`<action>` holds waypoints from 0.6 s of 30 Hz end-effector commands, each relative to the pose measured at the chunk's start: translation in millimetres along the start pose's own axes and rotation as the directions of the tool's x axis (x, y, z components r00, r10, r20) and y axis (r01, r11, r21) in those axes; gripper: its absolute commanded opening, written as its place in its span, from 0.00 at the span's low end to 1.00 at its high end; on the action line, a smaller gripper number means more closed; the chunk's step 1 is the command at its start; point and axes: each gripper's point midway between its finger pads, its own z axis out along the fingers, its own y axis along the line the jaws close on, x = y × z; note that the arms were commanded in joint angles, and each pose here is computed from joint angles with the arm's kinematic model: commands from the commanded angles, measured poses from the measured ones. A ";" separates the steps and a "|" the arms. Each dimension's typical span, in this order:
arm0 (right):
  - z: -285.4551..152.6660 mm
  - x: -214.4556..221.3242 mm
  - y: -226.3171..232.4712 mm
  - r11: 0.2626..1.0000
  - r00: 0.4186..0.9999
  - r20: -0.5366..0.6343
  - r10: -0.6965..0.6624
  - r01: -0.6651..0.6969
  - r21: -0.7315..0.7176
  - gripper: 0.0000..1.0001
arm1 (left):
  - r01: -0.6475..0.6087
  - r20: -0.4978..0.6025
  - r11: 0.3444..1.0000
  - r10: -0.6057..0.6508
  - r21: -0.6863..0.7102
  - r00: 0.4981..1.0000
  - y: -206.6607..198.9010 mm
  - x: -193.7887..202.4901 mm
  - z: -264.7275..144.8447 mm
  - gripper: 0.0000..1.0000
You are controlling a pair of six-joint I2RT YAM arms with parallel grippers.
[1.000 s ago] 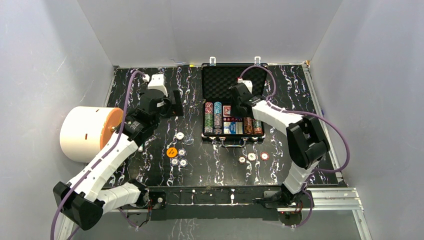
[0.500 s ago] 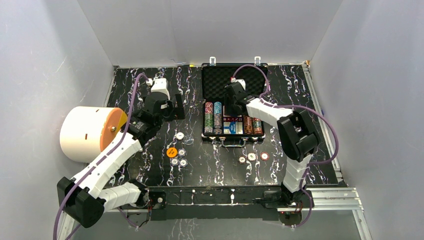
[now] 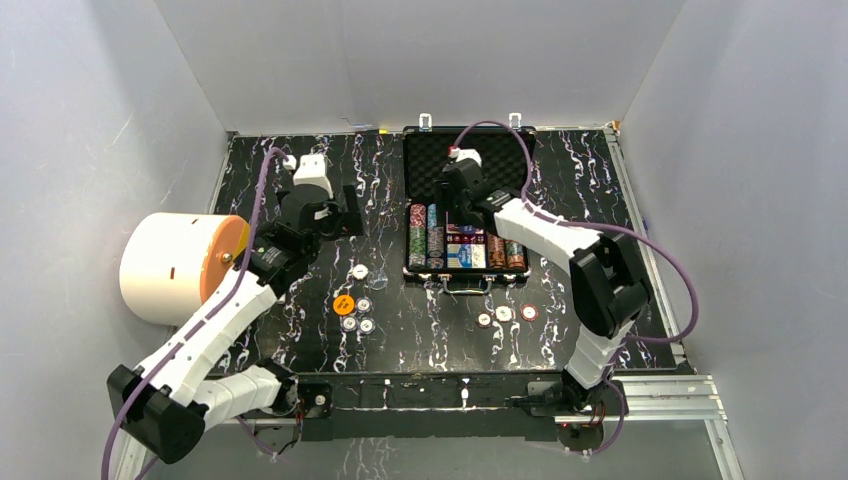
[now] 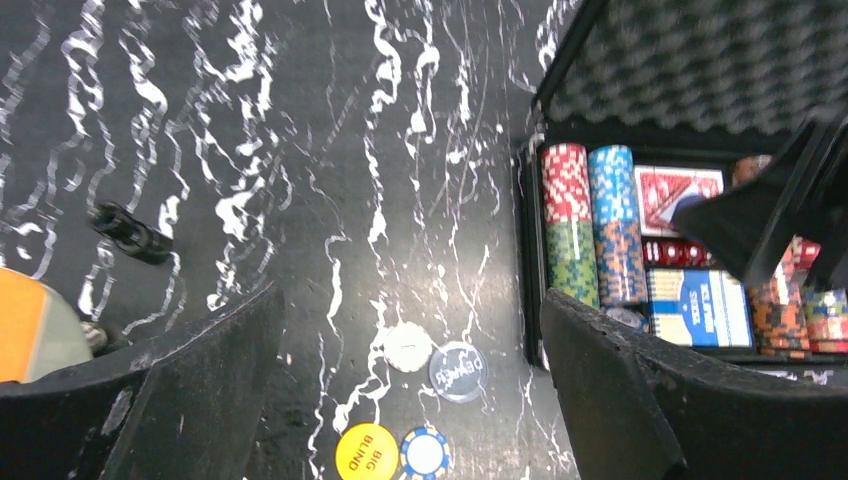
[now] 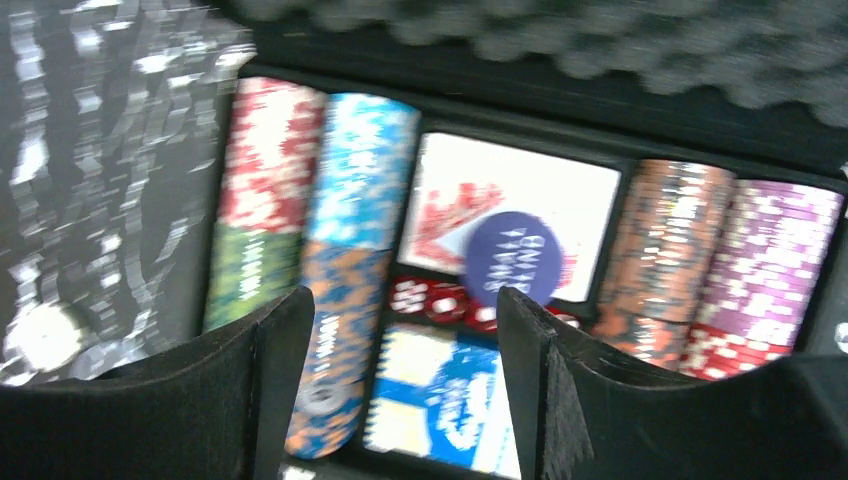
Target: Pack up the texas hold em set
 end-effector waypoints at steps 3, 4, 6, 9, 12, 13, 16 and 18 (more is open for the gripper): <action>-58.1 -13.6 111.2 0.966 0.986 0.127 -0.111 0.137 -0.218 0.76 | 0.051 0.295 0.996 -0.026 -0.077 0.955 27.0 -95.5 -55.3 0.98; -55.9 -4.5 123.2 0.961 0.983 0.119 -0.140 0.164 -0.224 0.77 | 0.060 0.327 0.995 -0.030 -0.084 0.944 30.2 -105.9 -64.3 0.98; -54.6 11.7 148.0 0.943 0.975 0.109 -0.195 0.217 -0.253 0.81 | 0.076 0.386 0.994 -0.040 -0.077 0.922 34.1 -124.4 -80.8 0.98; -49.7 38.2 178.8 0.914 0.958 0.088 -0.275 0.288 -0.286 0.86 | 0.089 0.436 0.994 -0.056 -0.056 0.898 36.9 -137.8 -97.5 0.98; -38.6 61.8 197.3 0.890 0.944 0.042 -0.328 0.324 -0.323 0.87 | 0.088 0.443 0.995 -0.060 -0.044 0.894 37.4 -140.0 -104.3 0.98; -34.7 68.6 201.2 0.884 0.940 0.024 -0.339 0.327 -0.333 0.88 | 0.091 0.440 0.995 -0.063 -0.043 0.896 37.6 -139.0 -104.4 0.98; -22.8 83.2 205.2 0.876 0.927 -0.021 -0.373 0.345 -0.336 0.89 | 0.087 0.422 0.995 -0.060 -0.044 0.905 37.2 -132.7 -101.4 0.98; -17.4 91.6 208.4 0.866 0.917 -0.040 -0.396 0.358 -0.350 0.90 | 0.084 0.411 0.995 -0.058 -0.047 0.910 37.4 -128.8 -99.1 0.98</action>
